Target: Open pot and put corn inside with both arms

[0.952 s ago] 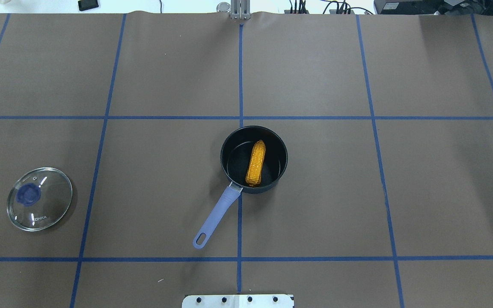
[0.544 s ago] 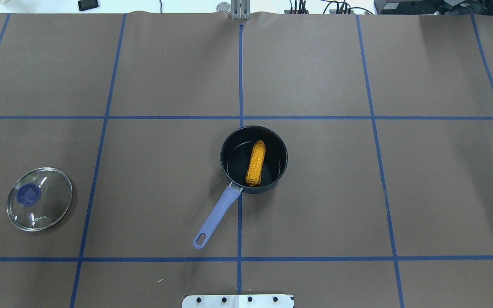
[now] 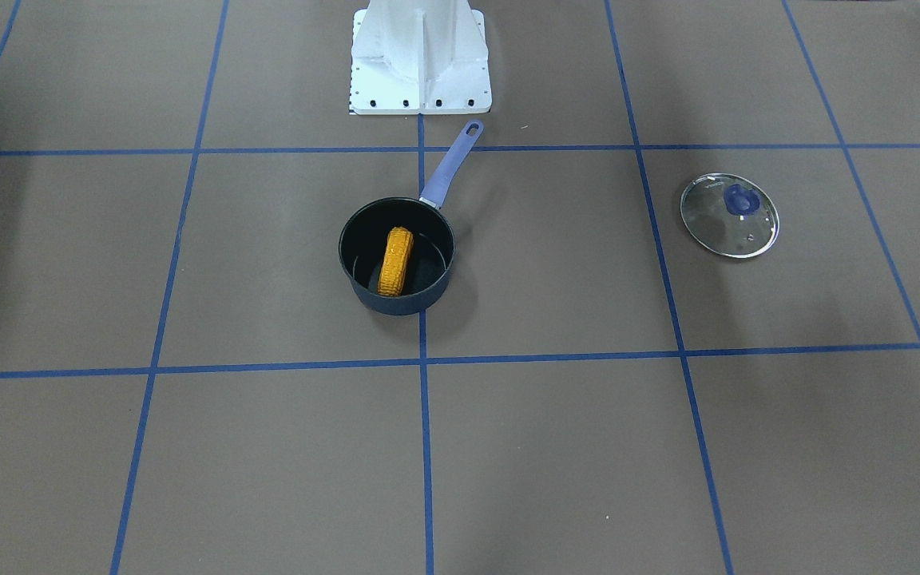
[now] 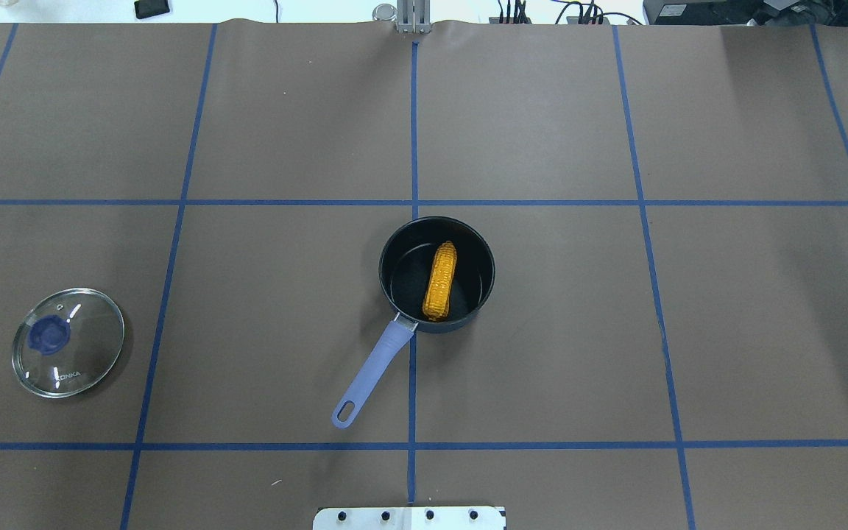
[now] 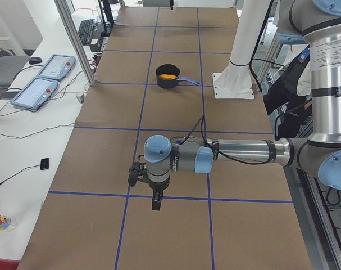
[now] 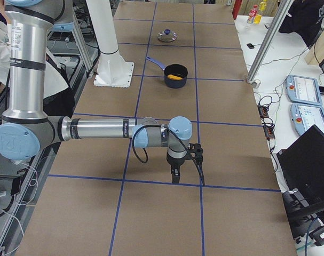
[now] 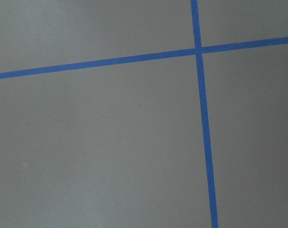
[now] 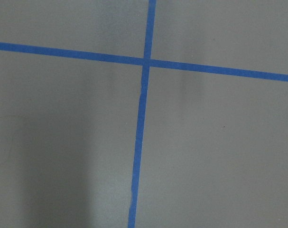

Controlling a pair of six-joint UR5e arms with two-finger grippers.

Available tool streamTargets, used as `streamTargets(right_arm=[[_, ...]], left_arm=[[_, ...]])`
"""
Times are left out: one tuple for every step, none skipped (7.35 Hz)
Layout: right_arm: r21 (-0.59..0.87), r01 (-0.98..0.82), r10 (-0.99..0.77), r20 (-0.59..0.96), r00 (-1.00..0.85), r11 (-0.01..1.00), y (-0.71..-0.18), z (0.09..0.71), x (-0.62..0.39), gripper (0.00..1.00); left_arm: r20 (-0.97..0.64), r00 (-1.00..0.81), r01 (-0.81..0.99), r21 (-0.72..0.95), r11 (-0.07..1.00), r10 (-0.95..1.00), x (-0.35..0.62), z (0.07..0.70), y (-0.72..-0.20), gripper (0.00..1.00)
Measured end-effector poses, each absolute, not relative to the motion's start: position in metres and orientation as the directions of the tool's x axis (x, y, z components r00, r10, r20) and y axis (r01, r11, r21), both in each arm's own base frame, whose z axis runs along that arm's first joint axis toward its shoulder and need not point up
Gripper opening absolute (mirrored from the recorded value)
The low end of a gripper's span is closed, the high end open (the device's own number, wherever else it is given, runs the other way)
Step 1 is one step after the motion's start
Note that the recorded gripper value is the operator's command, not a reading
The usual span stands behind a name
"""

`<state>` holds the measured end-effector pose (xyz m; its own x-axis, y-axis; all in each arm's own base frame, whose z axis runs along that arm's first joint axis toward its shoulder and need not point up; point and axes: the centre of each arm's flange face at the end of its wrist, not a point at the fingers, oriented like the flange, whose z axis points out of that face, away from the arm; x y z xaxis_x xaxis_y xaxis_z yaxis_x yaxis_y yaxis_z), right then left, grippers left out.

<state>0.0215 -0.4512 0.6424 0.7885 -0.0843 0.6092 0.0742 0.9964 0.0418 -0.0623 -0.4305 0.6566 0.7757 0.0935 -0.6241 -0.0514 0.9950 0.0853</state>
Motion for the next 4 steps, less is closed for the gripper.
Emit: streamTargets(right_arm=[[0.04,0.074,-0.083,0.609,0.789,0.996,-0.4513,0.6437,0.0215,1.0],[0.037,0.075,-0.081,0.609,0.789,0.997,-0.4513,0.6455,0.0215,1.0],[0.035,0.075,-0.08,0.609,0.789,0.997,-0.4513,0.6464,0.0215,1.0],[0.032,0.075,-0.079,0.609,0.789,0.997,-0.4512,0.6475,0.0215,1.0]], left_arm=[[-0.624,0.775,-0.051,0.085,0.995,0.093,-0.0623,0.6566,-0.4304,0.98],[-0.625,0.775,-0.051,0.086,0.995,0.094,-0.0623,0.6563,-0.4303,0.98],[-0.624,0.775,-0.052,0.087,0.995,0.095,-0.0623,0.6561,-0.4304,0.98],[-0.624,0.775,-0.052,0.087,0.995,0.095,-0.0623,0.6561,-0.4303,0.98]])
